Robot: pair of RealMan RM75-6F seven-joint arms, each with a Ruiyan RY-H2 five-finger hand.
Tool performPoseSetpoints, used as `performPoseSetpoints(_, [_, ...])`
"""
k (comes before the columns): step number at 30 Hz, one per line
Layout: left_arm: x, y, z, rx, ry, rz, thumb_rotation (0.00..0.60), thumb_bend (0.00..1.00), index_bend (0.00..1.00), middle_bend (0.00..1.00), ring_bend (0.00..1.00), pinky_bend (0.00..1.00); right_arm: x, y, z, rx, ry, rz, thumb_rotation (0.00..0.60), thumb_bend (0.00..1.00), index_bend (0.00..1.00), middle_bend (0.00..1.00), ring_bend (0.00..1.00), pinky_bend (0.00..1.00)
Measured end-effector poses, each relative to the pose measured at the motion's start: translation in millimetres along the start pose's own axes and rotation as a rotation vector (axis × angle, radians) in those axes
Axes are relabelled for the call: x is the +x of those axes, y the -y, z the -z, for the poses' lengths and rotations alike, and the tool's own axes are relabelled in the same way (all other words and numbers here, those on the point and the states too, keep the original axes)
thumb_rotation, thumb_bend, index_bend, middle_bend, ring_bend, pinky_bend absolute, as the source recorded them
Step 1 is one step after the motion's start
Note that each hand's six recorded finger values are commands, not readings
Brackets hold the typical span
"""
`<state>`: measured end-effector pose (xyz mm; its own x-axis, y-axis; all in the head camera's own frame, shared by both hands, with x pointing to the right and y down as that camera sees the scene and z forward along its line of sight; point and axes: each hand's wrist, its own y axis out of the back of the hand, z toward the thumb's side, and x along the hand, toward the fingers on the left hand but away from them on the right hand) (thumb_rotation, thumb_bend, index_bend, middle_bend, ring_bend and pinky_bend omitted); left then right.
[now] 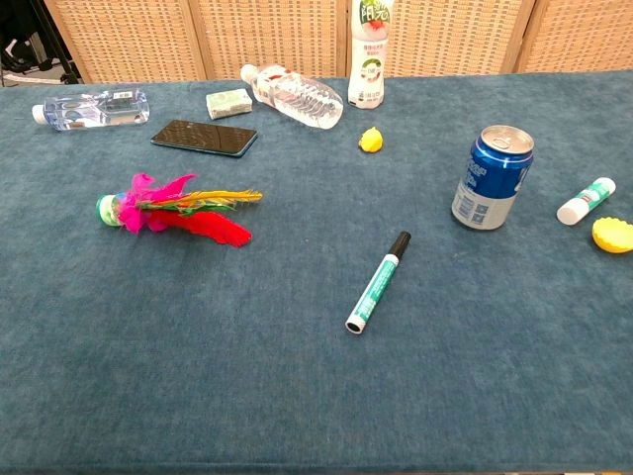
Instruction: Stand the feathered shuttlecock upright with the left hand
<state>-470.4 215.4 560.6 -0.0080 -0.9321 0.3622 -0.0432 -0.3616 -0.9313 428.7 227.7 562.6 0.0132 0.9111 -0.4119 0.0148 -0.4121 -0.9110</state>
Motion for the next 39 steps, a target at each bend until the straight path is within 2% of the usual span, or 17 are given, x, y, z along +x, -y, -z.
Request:
performPoseSetpoints(4, [-1.0, -0.2, -5.3, -0.022, 0.008, 0.0, 0.6, 0.3, 0.16, 0.0, 0.0, 0.0, 0.3, -0.1, -0.1, 0.001, -0.002, 0.001, 0.6, 0.04, 0.1, 0.0, 0.0, 0.0])
performPoseSetpoints(12, [7.7, 1.4, -28.8, -0.08, 0.066, 0.053, 0.6, 0.3, 0.29, 0.0, 0.0, 0.0, 0.7, -1.2, -1.4, -0.004, -0.009, 0.008, 0.6, 0.04, 0.1, 0.0, 0.0, 0.0])
performPoseSetpoints(16, [25.5, -1.8, -51.5, -0.11, 0.113, 0.083, 0.6, 0.3, 0.31, 0.0, 0.0, 0.0, 1.9, -0.1, -3.6, -0.002, -0.02, 0.007, 0.6, 0.04, 0.1, 0.0, 0.0, 0.0])
performPoseSetpoints(24, [60.6, 4.0, -84.1, -0.149, 0.138, 0.134, 0.6, 0.3, 0.33, 0.0, 0.0, 0.0, 2.3, -0.1, -4.5, -0.009, -0.029, 0.007, 0.6, 0.04, 0.1, 0.0, 0.0, 0.0])
performPoseSetpoints(30, [84.5, 22.4, -125.3, -0.175, 0.198, 0.218, 0.6, 0.31, 0.33, 0.0, 0.0, 0.0, 2.2, 0.8, -5.7, -0.011, -0.037, 0.004, 0.6, 0.04, 0.1, 0.0, 0.0, 0.0])
performPoseSetpoints(39, [96.7, 42.0, -190.1, -0.132, 0.29, 0.242, 0.6, 0.31, 0.33, 0.0, 0.0, 0.0, 1.5, 1.4, -6.7, -0.018, -0.048, 0.003, 0.6, 0.04, 0.1, 0.0, 0.0, 0.0])
